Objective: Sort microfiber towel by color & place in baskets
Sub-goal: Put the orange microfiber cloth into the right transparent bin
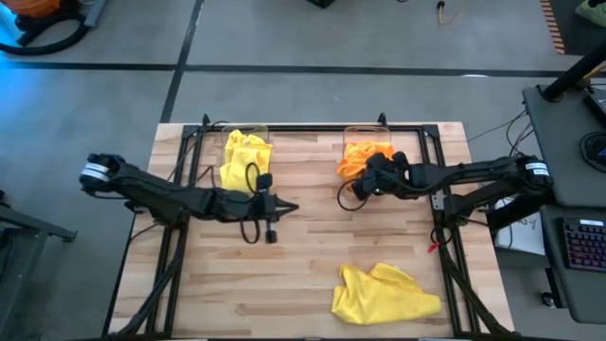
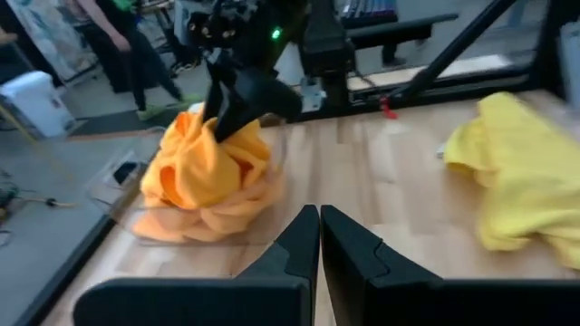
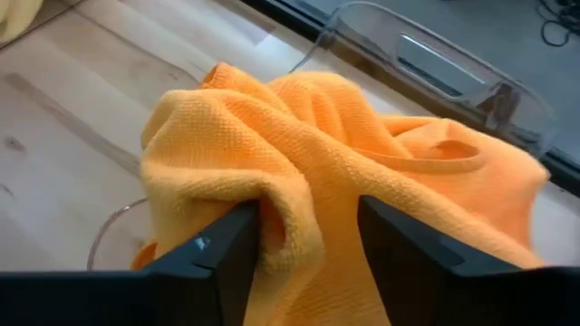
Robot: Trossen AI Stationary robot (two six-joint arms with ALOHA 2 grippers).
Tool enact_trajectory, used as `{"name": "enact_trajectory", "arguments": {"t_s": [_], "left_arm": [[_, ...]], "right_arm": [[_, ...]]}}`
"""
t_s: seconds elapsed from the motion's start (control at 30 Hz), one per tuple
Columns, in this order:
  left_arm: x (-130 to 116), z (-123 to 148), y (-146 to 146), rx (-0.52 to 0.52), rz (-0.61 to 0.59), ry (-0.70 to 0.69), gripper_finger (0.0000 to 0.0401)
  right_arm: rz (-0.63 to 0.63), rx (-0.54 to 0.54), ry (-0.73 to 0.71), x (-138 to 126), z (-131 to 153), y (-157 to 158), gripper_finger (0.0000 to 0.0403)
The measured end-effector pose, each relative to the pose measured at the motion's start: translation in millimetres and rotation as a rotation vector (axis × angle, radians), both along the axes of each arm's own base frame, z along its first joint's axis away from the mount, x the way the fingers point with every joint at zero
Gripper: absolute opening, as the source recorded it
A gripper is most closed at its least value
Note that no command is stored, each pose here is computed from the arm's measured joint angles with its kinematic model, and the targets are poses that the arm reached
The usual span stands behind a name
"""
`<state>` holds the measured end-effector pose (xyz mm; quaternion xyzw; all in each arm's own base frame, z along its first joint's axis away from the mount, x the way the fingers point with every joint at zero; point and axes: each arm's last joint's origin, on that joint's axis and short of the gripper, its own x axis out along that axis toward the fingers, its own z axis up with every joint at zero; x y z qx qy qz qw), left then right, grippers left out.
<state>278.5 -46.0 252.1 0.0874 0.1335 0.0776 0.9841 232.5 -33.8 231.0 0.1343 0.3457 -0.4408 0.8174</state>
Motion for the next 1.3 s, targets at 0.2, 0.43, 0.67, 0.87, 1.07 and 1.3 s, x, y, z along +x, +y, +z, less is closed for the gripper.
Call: {"name": "enact_trajectory", "arguments": {"t_s": [0.2, 0.43, 0.67, 0.87, 1.07, 1.3], "left_arm": [[34, -3, 19, 0.067, 0.052, 0.023, 0.0000], [69, -20, 48, 0.062, 0.060, 0.091, 0.0000], [87, -37, 69, 0.059, 0.004, 0.116, 0.0000], [96, -32, 80, 0.086, -0.053, 0.042, 0.0000], [98, -30, 84, 0.139, -0.057, 0.044, 0.0000], [98, -30, 83, 0.049, -0.074, 0.024, 0.0000]], "right_arm": [[-0.026, 0.013, 0.047, -2, 18, 0, 0.0201], [-0.020, 0.012, 0.048, -1, 40, 0, 0.0212], [0.021, 0.016, 0.045, 1, 54, 1, 0.0212], [0.007, 0.030, 0.100, -5, 47, 1, 0.0212], [0.039, 0.095, 0.124, -10, 44, 1, 0.0240], [0.028, 0.104, 0.110, -14, 46, 1, 0.0312]]}}
